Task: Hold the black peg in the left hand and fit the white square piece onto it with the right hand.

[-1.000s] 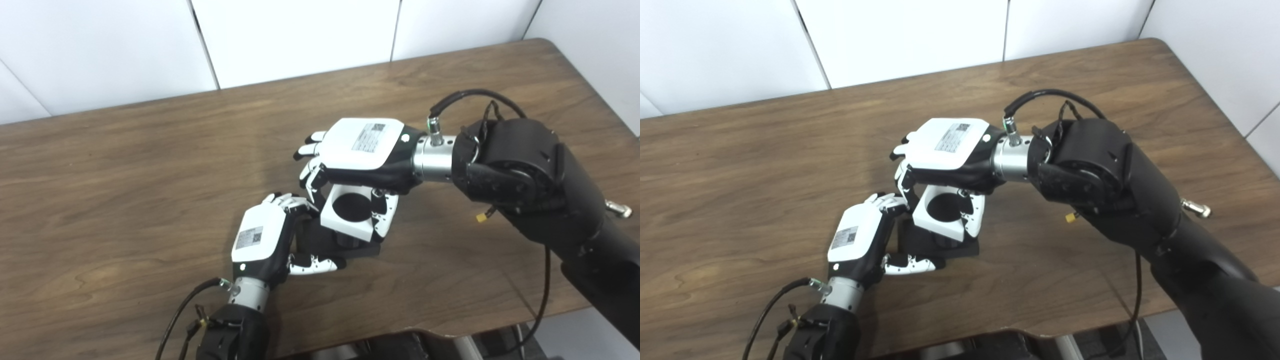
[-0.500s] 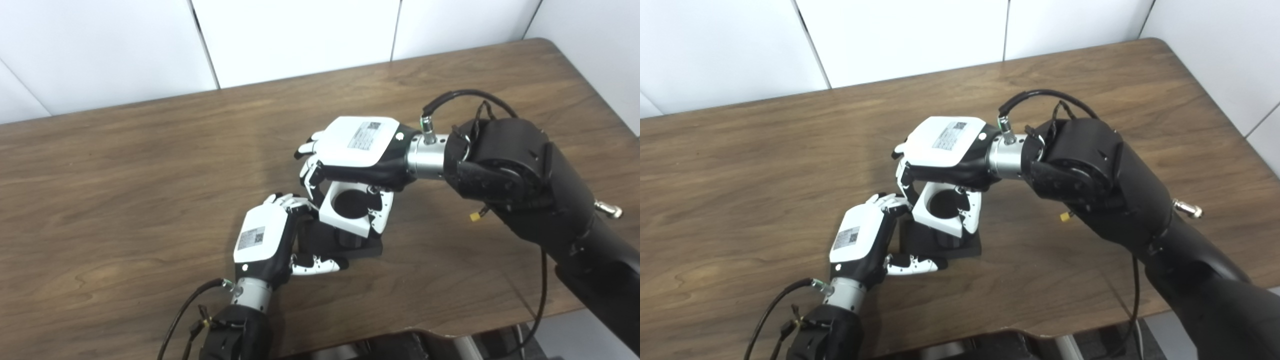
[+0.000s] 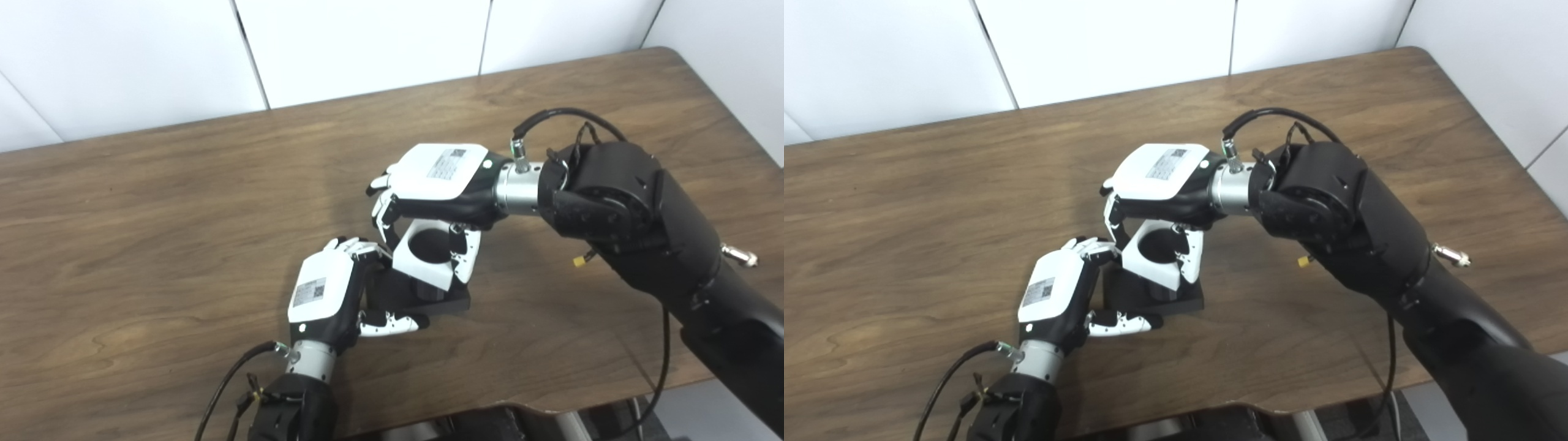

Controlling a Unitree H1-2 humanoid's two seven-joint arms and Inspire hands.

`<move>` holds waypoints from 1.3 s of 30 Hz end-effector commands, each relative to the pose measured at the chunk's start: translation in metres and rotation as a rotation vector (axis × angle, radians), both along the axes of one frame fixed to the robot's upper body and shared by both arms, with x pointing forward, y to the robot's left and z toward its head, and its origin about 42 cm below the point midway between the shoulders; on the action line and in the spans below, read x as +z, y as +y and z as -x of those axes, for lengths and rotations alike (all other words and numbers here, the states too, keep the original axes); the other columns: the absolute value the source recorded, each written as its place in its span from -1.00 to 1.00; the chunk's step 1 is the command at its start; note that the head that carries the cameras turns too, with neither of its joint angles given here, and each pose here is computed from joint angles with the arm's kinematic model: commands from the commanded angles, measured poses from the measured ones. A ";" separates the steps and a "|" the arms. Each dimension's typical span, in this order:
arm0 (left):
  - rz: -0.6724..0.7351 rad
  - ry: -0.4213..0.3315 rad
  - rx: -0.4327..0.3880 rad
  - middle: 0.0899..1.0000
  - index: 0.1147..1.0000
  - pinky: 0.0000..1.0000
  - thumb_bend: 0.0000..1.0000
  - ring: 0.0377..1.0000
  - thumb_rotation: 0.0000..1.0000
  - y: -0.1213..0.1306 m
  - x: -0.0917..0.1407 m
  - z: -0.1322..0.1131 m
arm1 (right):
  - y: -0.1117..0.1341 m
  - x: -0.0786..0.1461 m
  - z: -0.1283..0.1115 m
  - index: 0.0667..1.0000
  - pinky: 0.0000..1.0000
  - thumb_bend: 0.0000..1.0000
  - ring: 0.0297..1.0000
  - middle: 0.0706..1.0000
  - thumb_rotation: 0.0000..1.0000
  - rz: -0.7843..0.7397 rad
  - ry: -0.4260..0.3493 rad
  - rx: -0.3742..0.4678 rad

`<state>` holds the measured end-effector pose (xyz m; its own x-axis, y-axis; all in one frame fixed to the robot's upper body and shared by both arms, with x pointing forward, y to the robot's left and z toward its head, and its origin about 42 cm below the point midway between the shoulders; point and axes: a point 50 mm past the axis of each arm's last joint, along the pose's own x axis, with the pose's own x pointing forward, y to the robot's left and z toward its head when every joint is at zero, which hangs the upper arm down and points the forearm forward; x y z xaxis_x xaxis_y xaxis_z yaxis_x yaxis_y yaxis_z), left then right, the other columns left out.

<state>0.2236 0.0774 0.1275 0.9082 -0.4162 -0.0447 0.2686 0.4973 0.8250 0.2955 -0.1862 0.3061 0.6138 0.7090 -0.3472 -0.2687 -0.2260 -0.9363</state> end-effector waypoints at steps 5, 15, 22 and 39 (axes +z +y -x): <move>0.017 0.022 -0.051 0.47 -0.16 0.85 0.03 0.67 -0.90 -0.013 0.001 0.009 | -0.009 0.013 -0.007 -0.11 0.85 0.05 0.85 0.54 -0.74 -0.004 -0.081 -0.018; 0.016 0.022 -0.050 0.47 -0.16 0.87 0.03 0.67 -0.90 -0.013 0.001 0.008 | -0.010 0.012 -0.002 -0.10 0.83 0.05 0.83 0.52 -0.73 0.010 -0.074 -0.016; 0.017 0.021 -0.050 0.47 -0.16 0.87 0.03 0.67 -0.90 -0.013 0.001 0.008 | -0.008 0.014 0.000 0.04 0.82 0.73 0.84 0.54 -0.53 0.017 -0.077 -0.029; 0.012 0.026 -0.051 0.48 -0.16 0.87 0.03 0.68 -0.90 -0.012 0.001 0.007 | -0.005 0.029 -0.006 0.33 0.91 1.00 0.93 0.77 -0.15 0.053 -0.077 -0.049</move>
